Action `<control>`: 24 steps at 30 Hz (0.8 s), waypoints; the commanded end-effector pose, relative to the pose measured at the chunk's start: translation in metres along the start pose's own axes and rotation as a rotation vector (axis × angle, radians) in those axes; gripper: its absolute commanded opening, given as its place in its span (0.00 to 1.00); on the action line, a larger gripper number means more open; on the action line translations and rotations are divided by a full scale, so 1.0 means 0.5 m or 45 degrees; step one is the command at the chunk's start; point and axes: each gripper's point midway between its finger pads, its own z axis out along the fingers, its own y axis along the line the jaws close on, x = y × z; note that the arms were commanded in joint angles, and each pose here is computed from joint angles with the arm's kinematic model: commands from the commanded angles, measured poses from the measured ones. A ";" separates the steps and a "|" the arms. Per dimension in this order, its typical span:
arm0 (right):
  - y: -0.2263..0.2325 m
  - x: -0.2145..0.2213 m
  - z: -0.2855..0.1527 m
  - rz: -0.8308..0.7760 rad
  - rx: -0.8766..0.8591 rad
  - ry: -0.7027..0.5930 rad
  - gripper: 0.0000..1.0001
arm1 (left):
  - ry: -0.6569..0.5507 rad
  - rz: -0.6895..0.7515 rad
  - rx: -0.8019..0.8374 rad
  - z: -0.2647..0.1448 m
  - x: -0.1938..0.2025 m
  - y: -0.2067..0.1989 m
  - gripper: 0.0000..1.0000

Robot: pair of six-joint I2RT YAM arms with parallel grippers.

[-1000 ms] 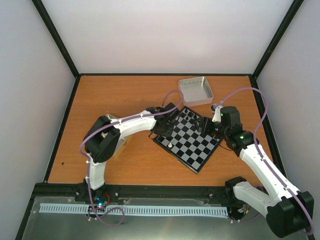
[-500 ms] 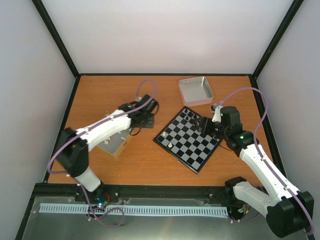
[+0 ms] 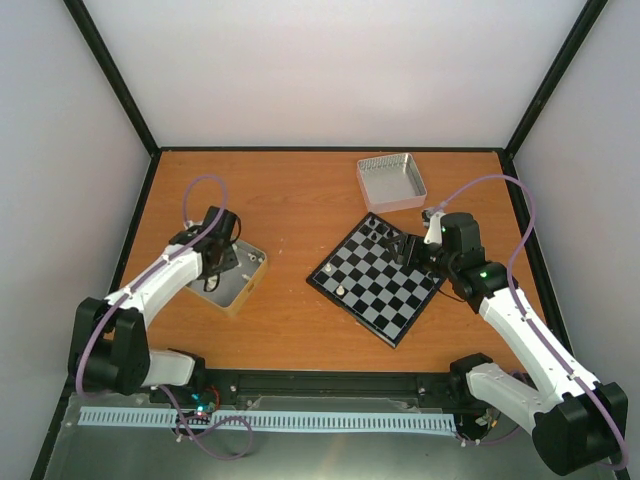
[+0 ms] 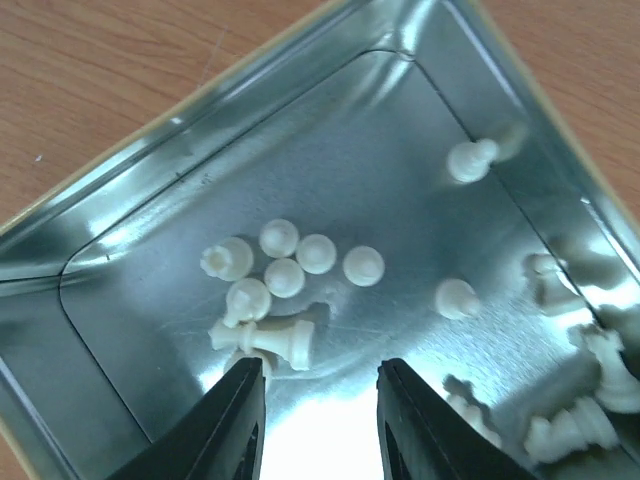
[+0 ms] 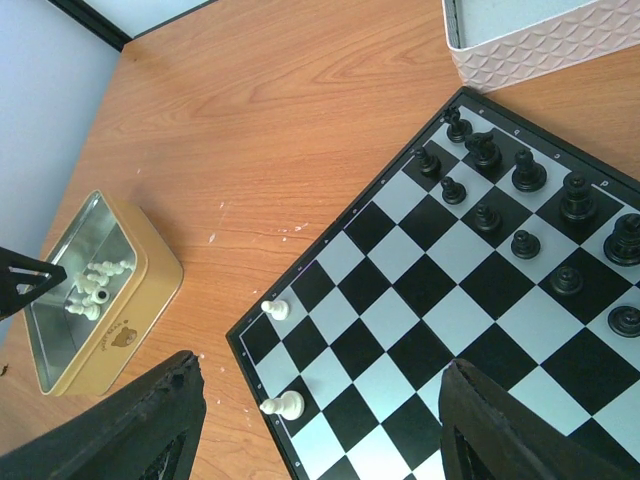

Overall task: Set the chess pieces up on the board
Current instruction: Pick up the chess piece from the storage box.

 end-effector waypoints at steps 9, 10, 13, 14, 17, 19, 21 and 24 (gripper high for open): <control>0.010 -0.006 -0.005 -0.016 -0.012 -0.012 0.64 | 0.009 -0.059 0.102 0.061 -0.037 -0.032 0.18; 0.010 -0.006 -0.005 -0.015 -0.012 -0.012 0.64 | 0.018 -0.057 0.096 0.066 -0.037 -0.034 0.19; 0.010 -0.007 -0.006 -0.018 -0.010 -0.013 0.64 | 0.027 -0.056 0.045 0.081 -0.036 -0.026 0.25; 0.010 -0.007 -0.006 -0.019 -0.009 -0.014 0.64 | 0.028 -0.055 0.042 0.085 -0.036 -0.025 0.25; 0.008 -0.007 -0.006 -0.021 -0.006 -0.014 0.64 | 0.030 -0.052 0.045 0.094 -0.036 -0.029 0.26; 0.007 -0.005 -0.004 -0.019 -0.002 -0.010 0.64 | 0.038 -0.046 0.047 0.101 -0.035 -0.031 0.27; 0.006 -0.005 -0.004 -0.018 -0.002 -0.010 0.64 | 0.052 -0.040 0.058 0.110 -0.033 -0.036 0.26; 0.005 -0.003 -0.003 -0.020 0.000 -0.008 0.64 | 0.065 -0.029 0.057 0.120 -0.031 -0.039 0.25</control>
